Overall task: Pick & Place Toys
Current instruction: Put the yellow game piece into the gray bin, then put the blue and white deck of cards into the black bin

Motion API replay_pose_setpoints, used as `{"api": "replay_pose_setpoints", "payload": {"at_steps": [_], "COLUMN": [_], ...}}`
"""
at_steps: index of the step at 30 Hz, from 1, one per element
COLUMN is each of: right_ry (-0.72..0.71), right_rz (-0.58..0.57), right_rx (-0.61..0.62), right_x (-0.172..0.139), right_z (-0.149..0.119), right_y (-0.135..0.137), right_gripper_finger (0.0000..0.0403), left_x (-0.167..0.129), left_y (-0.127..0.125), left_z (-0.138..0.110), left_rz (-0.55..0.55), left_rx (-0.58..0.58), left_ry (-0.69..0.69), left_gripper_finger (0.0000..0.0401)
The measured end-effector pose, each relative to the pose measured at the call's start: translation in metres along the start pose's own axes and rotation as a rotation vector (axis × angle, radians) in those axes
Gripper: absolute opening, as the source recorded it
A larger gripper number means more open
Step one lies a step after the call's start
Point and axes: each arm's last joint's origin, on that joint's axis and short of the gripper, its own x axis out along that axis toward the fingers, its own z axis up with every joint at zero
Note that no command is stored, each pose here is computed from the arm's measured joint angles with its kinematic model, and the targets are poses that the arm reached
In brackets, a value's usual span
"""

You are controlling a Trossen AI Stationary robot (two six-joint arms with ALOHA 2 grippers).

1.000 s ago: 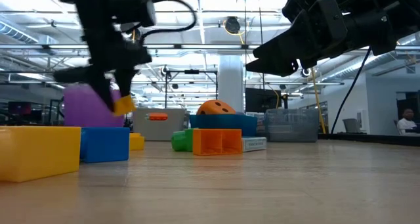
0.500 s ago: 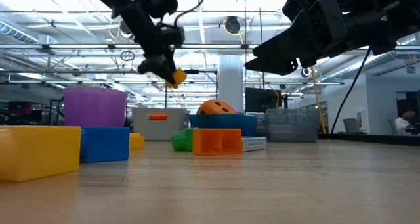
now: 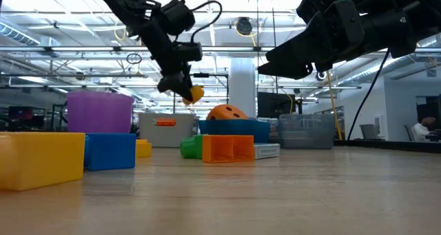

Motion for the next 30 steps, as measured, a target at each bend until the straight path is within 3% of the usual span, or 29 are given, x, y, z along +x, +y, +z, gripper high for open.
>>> {"api": "replay_pose_setpoints", "payload": {"at_steps": [11, 18, 26, 30], "right_ry": [0.018, 0.025, 0.082, 0.089], "right_rz": [-0.001, 0.000, -0.005, 0.006], "right_rx": [0.020, 0.055, 0.079, 0.092], "right_x": [0.000, 0.000, 0.000, -0.001], "right_z": [-0.002, -0.002, -0.008, -0.009], "right_y": [0.000, 0.000, 0.000, 0.003], "right_gripper_finger": [0.0348, 0.0348, 0.0348, 0.0348], "left_x": [0.000, -0.007, -0.054, -0.069], "left_y": [-0.001, 0.002, 0.025, 0.033], "left_z": [-0.001, 0.003, 0.009, 0.003], "left_rz": [-0.009, 0.081, 0.147, 0.053], "left_rx": [-0.038, -0.012, -0.216, -0.396], "left_ry": [0.011, 0.029, -0.140, -0.221], "left_gripper_finger": [0.0233, 0.0257, 0.0239, 0.0226]}}
